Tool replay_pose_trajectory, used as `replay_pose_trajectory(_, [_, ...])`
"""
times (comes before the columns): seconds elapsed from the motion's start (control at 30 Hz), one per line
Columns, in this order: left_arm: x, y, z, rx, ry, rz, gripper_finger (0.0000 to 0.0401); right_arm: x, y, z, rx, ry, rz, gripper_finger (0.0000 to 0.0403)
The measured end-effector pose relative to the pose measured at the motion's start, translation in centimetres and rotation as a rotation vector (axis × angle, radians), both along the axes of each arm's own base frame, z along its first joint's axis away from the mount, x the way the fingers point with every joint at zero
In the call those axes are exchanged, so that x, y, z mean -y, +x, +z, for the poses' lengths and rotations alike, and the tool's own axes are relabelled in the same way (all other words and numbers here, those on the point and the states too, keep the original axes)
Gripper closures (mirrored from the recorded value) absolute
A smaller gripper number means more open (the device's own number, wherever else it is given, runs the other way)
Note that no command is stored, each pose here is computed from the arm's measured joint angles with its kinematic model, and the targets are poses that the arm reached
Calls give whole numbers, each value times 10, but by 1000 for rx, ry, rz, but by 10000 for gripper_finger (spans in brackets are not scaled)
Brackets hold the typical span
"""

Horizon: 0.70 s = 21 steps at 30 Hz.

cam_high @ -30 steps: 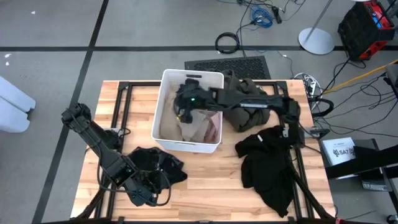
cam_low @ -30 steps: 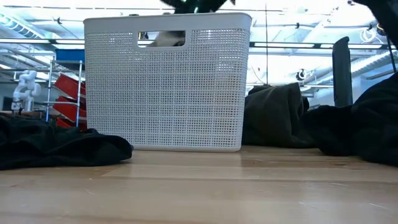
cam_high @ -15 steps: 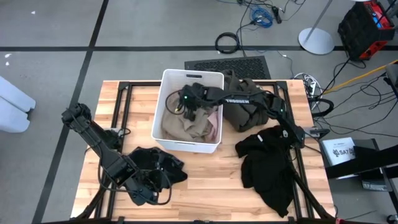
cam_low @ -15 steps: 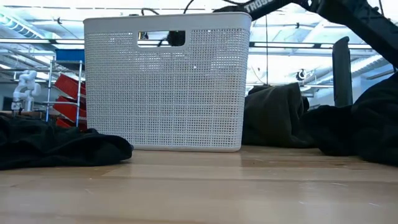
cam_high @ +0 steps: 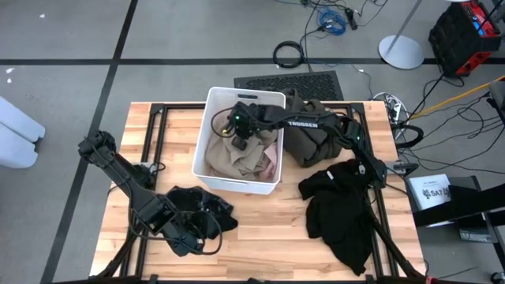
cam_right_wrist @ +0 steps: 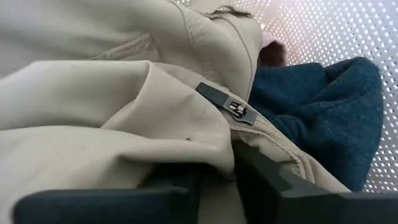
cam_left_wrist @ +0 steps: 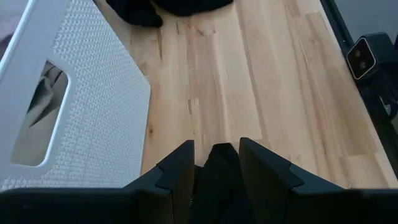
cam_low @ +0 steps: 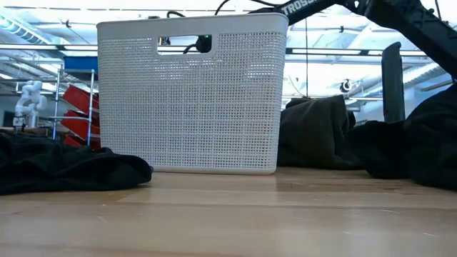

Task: Sort clothes
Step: Put the brown shorts into the white laundry bin, then move the white laundry bin to the upper left of the table

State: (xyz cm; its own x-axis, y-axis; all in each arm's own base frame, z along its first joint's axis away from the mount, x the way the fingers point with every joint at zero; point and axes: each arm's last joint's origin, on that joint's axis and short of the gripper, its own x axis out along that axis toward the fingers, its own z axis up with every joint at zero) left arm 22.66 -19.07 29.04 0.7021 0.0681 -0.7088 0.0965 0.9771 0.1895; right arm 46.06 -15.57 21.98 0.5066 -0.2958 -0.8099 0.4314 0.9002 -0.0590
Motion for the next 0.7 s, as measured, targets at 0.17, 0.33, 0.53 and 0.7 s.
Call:
replay_pose_trajectory(0.17, [0,0,0,-1,-1,-1,265,-5,4,24,21,-6,12,246])
replay_pose_trajectory(0.33, [0,0,0,-2,-2,-2,265,-14,5,69,51,-37,55,208])
replay_pose_trajectory(0.53, [0,0,0,-3,-3,-2,265,-28,-7,117,49,-52,86,198])
replay_pose_trajectory(0.7, [0,0,0,-3,-5,-3,265,-42,-33,155,107,-78,59,203])
